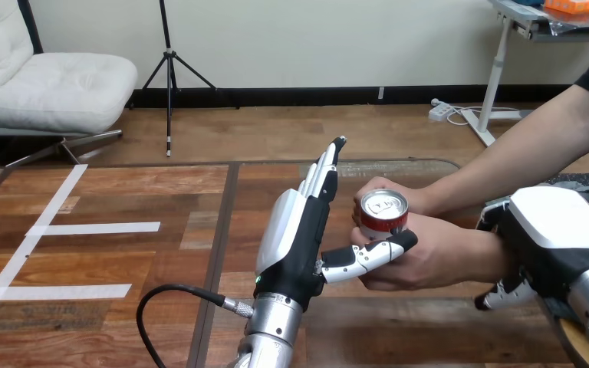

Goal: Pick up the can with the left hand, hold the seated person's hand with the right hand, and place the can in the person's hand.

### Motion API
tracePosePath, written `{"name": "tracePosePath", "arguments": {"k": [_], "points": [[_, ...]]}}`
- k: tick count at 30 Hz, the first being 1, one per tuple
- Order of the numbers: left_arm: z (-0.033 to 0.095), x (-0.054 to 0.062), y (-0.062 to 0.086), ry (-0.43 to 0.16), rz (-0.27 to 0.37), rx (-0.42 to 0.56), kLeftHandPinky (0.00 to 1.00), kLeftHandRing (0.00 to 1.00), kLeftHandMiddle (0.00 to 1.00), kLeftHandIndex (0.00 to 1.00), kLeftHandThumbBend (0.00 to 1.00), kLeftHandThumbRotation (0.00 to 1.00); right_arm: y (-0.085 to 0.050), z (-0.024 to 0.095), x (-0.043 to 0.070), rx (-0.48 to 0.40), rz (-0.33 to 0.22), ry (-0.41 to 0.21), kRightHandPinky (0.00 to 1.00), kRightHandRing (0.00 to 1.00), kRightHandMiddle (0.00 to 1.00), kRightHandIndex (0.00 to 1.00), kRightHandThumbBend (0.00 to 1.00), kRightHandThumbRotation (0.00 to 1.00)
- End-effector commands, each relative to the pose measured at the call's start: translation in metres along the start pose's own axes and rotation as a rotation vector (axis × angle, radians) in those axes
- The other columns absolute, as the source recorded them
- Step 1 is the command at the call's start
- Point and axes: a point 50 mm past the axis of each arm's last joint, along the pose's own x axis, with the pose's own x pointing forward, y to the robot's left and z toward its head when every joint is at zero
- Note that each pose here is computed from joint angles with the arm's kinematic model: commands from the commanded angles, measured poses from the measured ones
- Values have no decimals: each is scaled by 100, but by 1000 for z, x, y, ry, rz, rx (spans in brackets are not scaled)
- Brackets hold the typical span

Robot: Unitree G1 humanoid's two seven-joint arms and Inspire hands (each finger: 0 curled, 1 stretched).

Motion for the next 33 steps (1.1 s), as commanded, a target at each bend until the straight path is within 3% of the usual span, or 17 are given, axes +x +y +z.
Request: {"name": "tracePosePath", "arguments": {"k": [1, 10, 33], "points": [[24, 16, -1, -83, 45, -46, 100, 100, 100, 100, 81, 41, -12, -3, 2, -33, -20, 10, 65, 74, 79, 78, 98, 0], [24, 16, 0, -82, 49, -44, 100, 100, 100, 100, 80, 40, -11, -1, 2, -57, -8, -2, 73, 83, 85, 83, 100, 0], [22, 18, 2, -83, 65, -33, 100, 100, 100, 100, 78, 36, -11, 1, 5, -80, -28, -11, 76, 85, 86, 83, 100, 0]]}}
